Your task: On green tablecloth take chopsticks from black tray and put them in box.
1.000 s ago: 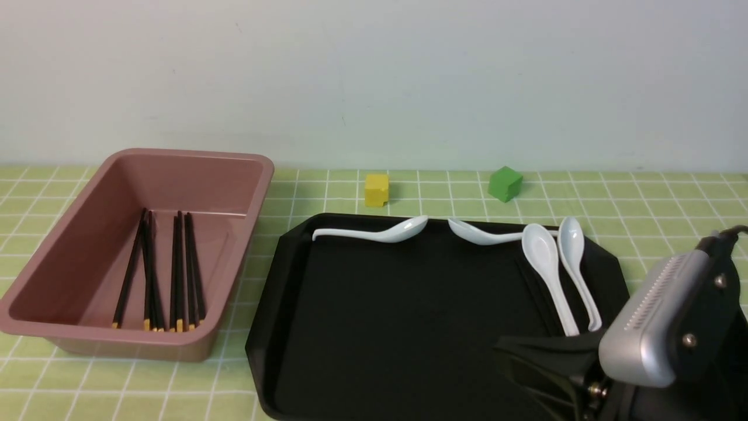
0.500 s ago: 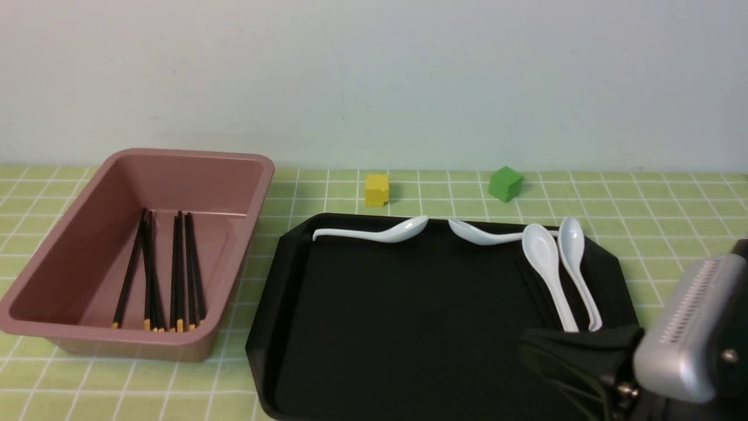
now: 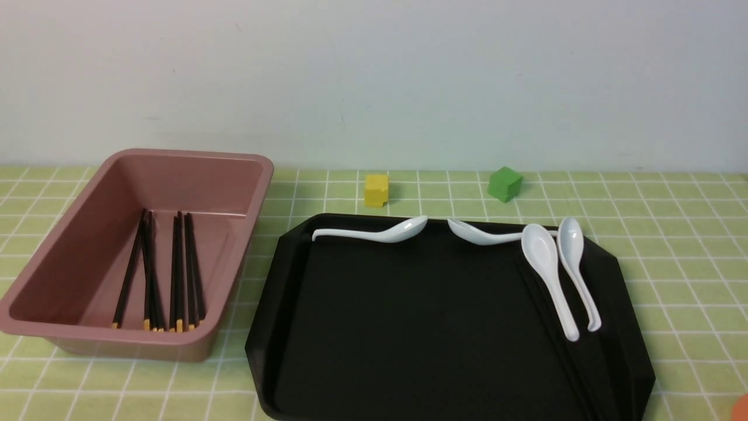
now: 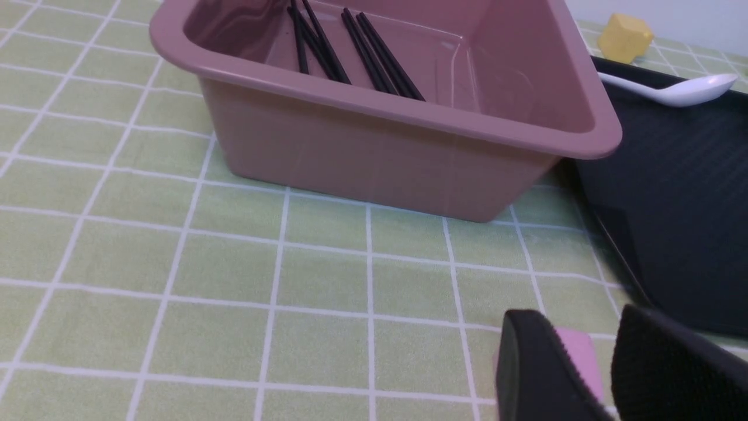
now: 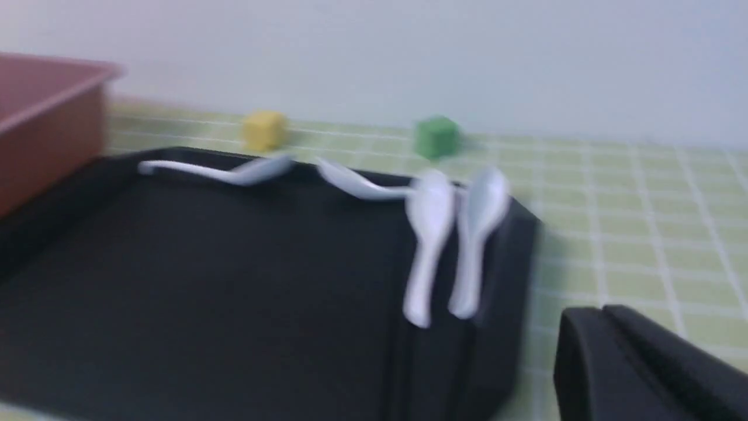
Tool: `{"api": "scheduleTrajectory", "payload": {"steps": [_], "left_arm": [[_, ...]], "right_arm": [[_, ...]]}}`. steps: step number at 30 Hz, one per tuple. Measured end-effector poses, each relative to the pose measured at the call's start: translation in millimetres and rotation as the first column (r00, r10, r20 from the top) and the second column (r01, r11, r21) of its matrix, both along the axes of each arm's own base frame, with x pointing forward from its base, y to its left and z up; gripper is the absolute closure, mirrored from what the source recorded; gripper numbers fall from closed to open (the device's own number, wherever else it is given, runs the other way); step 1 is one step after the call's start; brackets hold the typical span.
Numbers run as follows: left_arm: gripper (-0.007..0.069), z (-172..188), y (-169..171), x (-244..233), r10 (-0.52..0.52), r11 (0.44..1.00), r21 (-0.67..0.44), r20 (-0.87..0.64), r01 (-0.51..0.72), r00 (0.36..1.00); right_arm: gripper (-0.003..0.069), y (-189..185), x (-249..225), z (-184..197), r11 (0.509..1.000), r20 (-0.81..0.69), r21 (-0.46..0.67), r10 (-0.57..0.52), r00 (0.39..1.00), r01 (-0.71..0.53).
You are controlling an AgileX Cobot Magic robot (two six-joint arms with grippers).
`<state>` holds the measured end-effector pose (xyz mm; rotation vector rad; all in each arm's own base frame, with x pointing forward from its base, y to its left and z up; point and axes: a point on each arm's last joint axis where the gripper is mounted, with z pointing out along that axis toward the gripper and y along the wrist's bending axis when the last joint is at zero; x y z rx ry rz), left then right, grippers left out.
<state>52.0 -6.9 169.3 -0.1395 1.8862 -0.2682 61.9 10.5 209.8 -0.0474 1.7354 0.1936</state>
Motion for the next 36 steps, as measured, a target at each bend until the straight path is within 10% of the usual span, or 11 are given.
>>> {"api": "scheduleTrajectory", "payload": {"steps": [7, 36], "left_arm": [[0.0403, 0, 0, 0, 0.000, 1.000, 0.000, 0.000, 0.000, 1.000], [0.0389, 0, 0, 0, 0.000, 1.000, 0.000, -0.001, 0.000, 1.000]], "right_arm": [[0.0613, -9, -8, -34, 0.990, -0.101, 0.009, -0.137, 0.985, 0.138], [0.0570, -6, -9, -35, 0.997, -0.121, -0.032, -0.071, 0.990, 0.067]]}}
